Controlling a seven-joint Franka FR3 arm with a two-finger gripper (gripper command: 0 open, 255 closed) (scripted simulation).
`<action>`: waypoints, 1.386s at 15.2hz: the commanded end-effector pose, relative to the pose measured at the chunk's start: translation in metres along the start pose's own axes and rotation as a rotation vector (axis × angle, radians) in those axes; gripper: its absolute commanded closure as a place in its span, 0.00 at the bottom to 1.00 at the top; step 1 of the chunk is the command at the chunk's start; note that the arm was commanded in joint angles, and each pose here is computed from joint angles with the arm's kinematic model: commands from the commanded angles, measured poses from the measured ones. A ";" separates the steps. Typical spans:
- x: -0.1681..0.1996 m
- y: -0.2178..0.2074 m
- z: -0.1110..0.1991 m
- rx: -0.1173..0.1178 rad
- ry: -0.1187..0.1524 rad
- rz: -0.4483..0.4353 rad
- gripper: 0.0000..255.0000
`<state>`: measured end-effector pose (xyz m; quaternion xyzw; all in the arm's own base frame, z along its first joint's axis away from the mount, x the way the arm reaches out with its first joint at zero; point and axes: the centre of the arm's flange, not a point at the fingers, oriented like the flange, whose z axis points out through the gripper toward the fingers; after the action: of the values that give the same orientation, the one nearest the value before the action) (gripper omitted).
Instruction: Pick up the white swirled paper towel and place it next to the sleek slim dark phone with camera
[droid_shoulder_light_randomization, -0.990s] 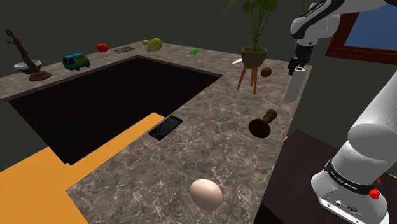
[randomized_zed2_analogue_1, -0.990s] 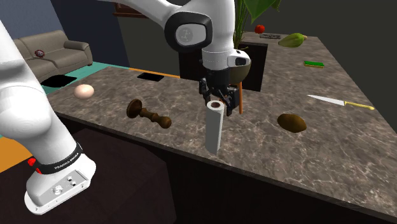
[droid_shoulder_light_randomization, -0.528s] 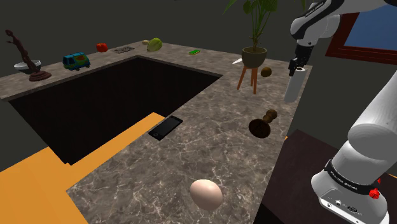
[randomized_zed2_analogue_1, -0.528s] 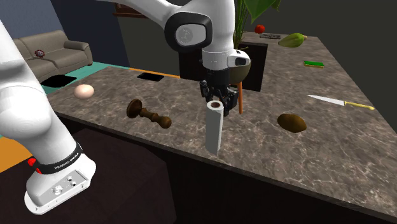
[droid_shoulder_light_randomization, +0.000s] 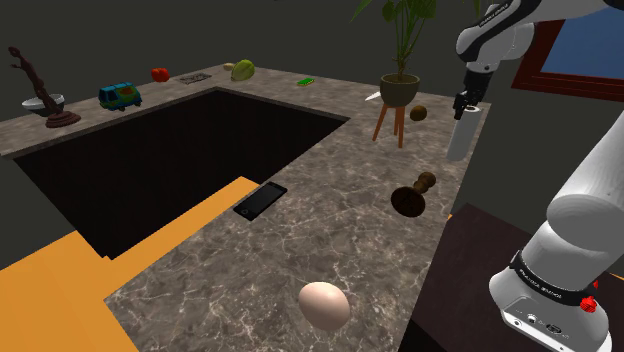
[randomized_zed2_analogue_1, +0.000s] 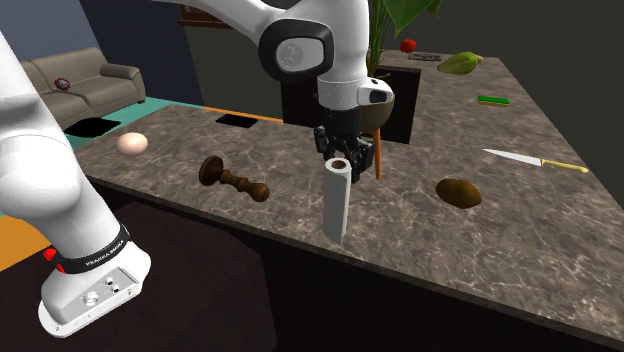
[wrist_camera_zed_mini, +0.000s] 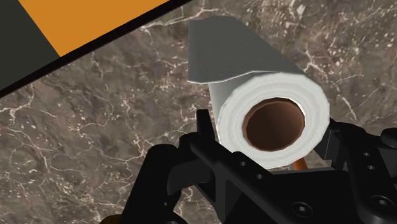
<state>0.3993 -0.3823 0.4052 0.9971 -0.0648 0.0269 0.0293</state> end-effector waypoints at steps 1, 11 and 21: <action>0.000 0.001 -0.005 -0.001 -0.002 0.001 1.00; 0.003 0.004 -0.057 -0.001 -0.001 0.001 1.00; 0.006 0.007 -0.110 -0.001 -0.001 0.001 1.00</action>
<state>0.3986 -0.3839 0.5100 0.9971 -0.0653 0.0264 0.0297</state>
